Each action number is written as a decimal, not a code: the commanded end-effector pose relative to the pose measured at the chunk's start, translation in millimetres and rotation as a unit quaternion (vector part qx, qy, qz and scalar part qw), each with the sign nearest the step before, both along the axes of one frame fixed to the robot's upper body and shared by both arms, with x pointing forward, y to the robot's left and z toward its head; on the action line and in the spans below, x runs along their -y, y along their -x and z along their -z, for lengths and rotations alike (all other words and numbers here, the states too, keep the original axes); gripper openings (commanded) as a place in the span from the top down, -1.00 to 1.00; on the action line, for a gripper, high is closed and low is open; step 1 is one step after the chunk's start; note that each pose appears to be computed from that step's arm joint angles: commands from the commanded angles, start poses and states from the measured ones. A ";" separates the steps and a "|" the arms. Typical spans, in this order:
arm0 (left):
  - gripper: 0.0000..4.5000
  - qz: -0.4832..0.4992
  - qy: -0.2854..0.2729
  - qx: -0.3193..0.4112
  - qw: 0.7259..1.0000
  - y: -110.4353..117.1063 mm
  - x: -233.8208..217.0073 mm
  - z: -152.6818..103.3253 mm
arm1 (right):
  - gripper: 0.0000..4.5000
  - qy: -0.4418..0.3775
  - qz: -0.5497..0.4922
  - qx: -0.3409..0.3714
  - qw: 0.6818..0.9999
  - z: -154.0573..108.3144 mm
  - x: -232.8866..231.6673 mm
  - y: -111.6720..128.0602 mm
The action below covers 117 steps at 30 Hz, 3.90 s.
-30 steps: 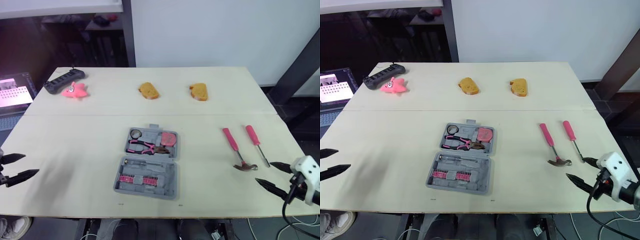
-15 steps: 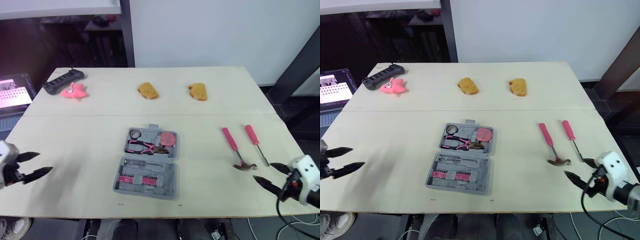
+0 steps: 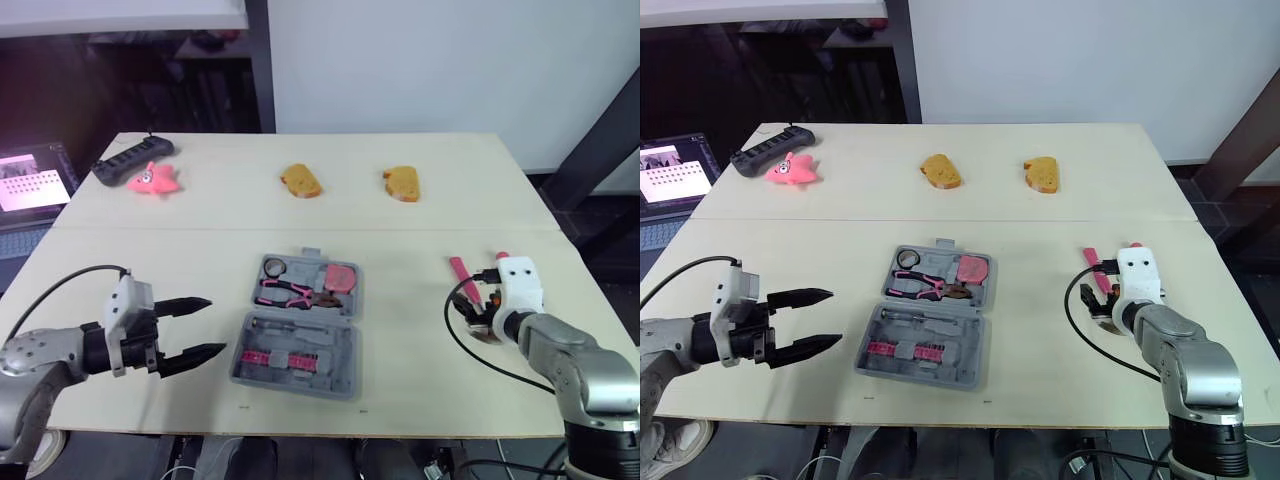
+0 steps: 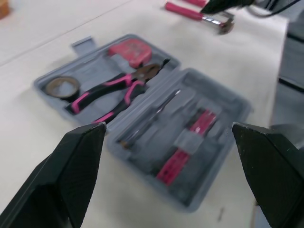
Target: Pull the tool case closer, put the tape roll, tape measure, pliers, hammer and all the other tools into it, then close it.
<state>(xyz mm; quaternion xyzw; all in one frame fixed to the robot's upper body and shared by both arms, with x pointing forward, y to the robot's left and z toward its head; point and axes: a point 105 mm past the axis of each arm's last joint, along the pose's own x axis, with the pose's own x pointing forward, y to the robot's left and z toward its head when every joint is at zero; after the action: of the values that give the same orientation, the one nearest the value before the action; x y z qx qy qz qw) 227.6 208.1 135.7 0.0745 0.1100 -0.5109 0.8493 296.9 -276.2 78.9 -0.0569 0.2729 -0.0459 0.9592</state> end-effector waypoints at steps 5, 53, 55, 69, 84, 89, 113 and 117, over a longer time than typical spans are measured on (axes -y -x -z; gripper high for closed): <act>-0.98 0.052 -0.001 0.020 0.998 11.5 14.2 -26.3 | -1.00 -0.003 -0.004 -0.026 1.000 12.8 0.0 -11.6; -1.00 0.072 -0.004 0.034 0.997 -3.7 20.7 -35.6 | 0.87 -0.051 0.003 -0.113 0.992 57.5 -19.4 19.8; -1.00 0.071 -0.005 0.035 0.997 -5.0 20.3 -35.8 | 0.99 -0.054 0.002 -0.114 0.992 57.9 -20.7 20.4; -1.00 0.020 -0.008 0.042 0.999 -20.6 -5.7 -36.2 | 0.99 0.030 -0.447 0.017 0.894 -71.1 -137.7 24.3; -1.00 0.051 -0.066 0.003 0.996 -8.2 -29.0 -17.6 | 0.99 0.119 -0.675 -0.118 0.719 -64.3 -241.0 56.4; -1.00 0.062 -0.073 0.005 0.995 -6.7 -28.8 -22.6 | 0.99 0.144 -0.672 -0.143 0.712 -57.9 -252.2 54.2; -1.00 0.125 -0.111 -0.010 0.986 20.6 -44.2 -0.4 | 0.99 0.136 -0.629 -0.201 0.739 -39.9 -284.0 51.2; -1.00 0.125 -0.108 -0.007 0.986 20.3 -41.6 -0.3 | 0.99 0.143 -0.625 -0.202 0.740 -39.3 -285.6 49.6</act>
<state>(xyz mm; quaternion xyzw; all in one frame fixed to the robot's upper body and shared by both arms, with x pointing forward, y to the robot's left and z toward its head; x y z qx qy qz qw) 209.0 254.4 133.5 0.1635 0.1687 -0.5900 0.7724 248.1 3.7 108.8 -0.3522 0.3708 0.5319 0.6750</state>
